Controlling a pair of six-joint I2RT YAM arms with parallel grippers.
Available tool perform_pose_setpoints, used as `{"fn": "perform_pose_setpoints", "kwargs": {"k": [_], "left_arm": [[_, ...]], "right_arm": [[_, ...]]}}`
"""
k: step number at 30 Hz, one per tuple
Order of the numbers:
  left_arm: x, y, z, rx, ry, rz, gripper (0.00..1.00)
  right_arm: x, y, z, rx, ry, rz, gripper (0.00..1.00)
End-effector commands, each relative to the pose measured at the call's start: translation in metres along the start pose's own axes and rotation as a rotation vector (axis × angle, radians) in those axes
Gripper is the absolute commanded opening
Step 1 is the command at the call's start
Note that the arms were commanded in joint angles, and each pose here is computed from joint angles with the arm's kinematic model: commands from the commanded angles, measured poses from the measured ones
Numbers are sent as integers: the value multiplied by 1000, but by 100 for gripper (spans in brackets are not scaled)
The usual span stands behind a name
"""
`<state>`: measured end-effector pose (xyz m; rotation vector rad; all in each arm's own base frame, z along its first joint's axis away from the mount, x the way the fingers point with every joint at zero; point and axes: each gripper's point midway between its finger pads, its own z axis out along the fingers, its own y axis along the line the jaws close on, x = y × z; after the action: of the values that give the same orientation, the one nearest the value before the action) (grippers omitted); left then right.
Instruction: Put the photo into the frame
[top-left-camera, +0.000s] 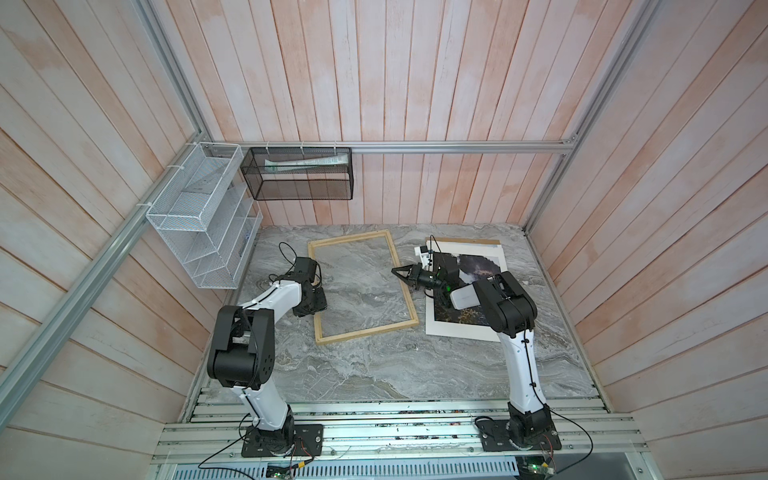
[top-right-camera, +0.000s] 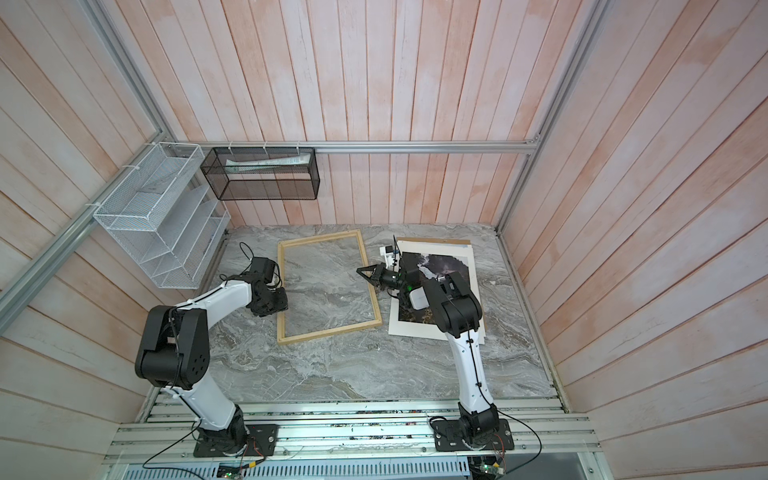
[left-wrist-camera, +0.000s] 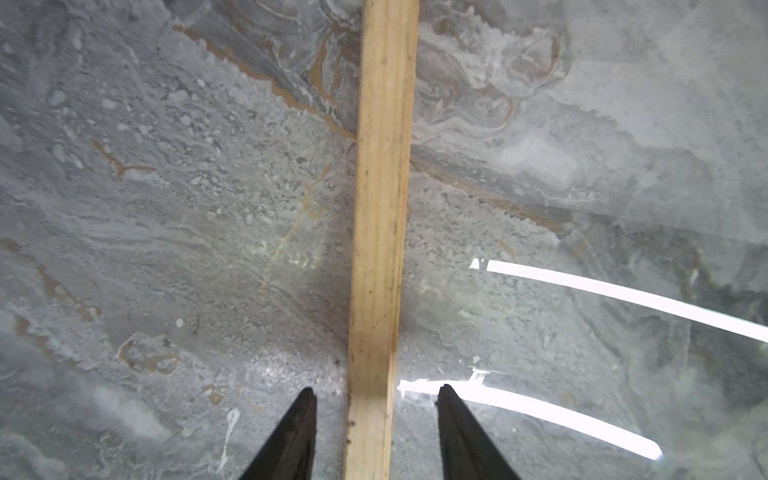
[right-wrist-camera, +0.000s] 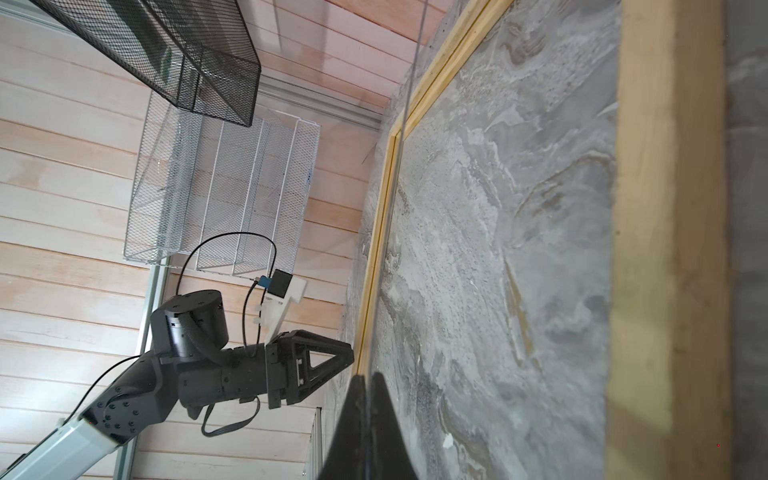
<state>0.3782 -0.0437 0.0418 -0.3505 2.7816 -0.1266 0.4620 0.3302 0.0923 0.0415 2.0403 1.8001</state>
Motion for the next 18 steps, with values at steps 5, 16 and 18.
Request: {"fn": "perform_pose_setpoints", "kwargs": {"k": [5,16,18], "left_arm": [[-1,-4,0,38,-9,-10,47],[-1,-5,-1,46,-11,-8,45],[-1,-4,-1,45,-10,-8,45]], "right_arm": [[-4,24,0,4,-8,-104,13],[-5,17,0,92,-10,-135,37],[-5,16,0,108,-11,-144,40]]}}
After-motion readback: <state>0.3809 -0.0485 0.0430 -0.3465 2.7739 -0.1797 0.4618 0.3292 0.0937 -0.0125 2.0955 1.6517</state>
